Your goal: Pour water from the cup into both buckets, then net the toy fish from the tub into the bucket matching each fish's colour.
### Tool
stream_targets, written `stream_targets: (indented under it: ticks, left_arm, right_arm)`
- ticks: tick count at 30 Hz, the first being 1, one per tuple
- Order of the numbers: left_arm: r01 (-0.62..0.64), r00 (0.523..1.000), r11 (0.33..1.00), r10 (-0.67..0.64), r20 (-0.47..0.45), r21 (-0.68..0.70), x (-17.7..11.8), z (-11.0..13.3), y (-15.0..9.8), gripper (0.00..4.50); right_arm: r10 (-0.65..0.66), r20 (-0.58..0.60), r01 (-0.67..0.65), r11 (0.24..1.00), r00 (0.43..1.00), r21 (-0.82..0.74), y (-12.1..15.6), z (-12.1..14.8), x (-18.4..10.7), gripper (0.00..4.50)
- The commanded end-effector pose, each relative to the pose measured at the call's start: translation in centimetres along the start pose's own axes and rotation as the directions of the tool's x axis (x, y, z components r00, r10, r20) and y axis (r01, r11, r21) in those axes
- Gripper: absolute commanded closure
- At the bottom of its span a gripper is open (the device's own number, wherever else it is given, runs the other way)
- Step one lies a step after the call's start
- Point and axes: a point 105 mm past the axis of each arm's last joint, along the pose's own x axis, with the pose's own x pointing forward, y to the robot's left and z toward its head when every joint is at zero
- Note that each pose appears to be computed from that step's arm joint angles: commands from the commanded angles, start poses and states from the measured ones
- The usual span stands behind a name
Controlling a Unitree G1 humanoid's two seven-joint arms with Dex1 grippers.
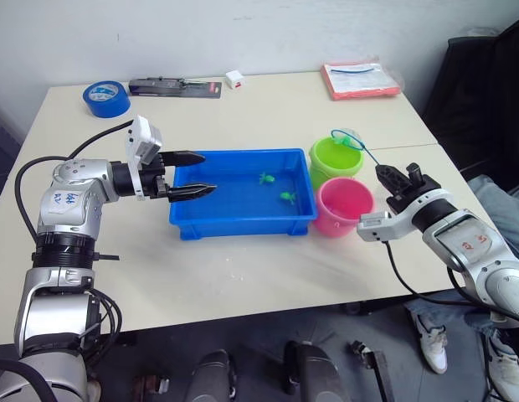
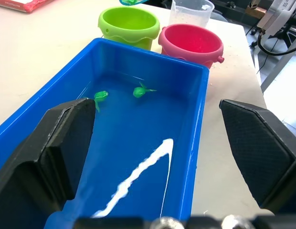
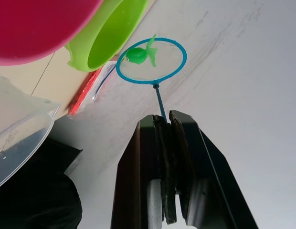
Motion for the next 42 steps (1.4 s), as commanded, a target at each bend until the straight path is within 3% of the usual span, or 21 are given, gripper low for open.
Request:
stream_targets:
  ticks: [1, 20, 23, 26, 30, 33, 36, 39, 41, 42]
  left_arm:
    - [-0.011, 1.000, 0.999, 0.010, 0.017, 0.043, -0.4, 1.1, 0.0, 0.02]
    - [-0.020, 1.000, 0.999, 0.019, 0.019, 0.038, -0.6, 1.0, 0.0, 0.02]
    - [-0.022, 1.000, 0.999, 0.021, 0.019, 0.035, -0.8, 1.0, 0.0, 0.02]
    - [-0.035, 0.999, 0.999, 0.034, 0.017, 0.033, -1.2, 1.0, 0.1, 0.02]
    - [-0.044, 0.999, 0.999, 0.043, 0.014, 0.031, -1.5, 0.8, 0.3, 0.02]
    - [-0.046, 0.999, 0.999, 0.045, 0.014, 0.030, -1.5, 0.8, 0.3, 0.02]
    - [-0.048, 0.999, 0.998, 0.047, 0.014, 0.029, -1.5, 0.8, 0.3, 0.02]
    - [-0.048, 0.999, 0.998, 0.047, 0.015, 0.029, -1.4, 0.7, 0.3, 0.02]
    - [-0.049, 0.999, 0.998, 0.048, 0.018, 0.028, -1.4, 0.7, 0.3, 0.02]
    - [-0.049, 0.999, 0.998, 0.048, 0.019, 0.027, -1.3, 0.7, 0.3, 0.02]
  right_arm:
    - [-0.044, -0.017, 0.044, 0.999, 0.999, -0.013, -1.1, -0.3, -0.1, 3.72]
    - [-0.034, -0.038, 0.035, 0.999, 0.999, 0.022, -1.0, -0.5, 0.1, 3.72]
    - [-0.078, -0.024, 0.080, 0.993, 0.997, 0.089, -2.6, -0.6, 0.1, 3.72]
    - [-0.121, 0.036, 0.108, 0.960, 0.992, 0.259, -5.2, -0.4, -0.2, 3.72]
    - [-0.177, 0.096, 0.110, 0.871, 0.980, 0.480, -8.4, -0.9, -0.7, 3.72]
    - [-0.197, 0.131, 0.064, 0.751, 0.972, 0.657, -10.4, -1.4, -1.0, 3.72]
    - [-0.149, 0.270, -0.144, 0.558, 0.951, 0.817, -10.4, -0.4, -1.4, 3.72]
    - [-0.114, 0.306, -0.236, 0.410, 0.945, 0.881, -10.0, -0.4, -1.4, 3.72]
    - [-0.082, 0.325, -0.307, 0.179, 0.942, 0.935, -9.4, -0.3, -0.9, 3.72]
    - [-0.079, 0.331, -0.320, 0.128, 0.940, 0.939, -9.4, -0.2, -0.8, 3.72]
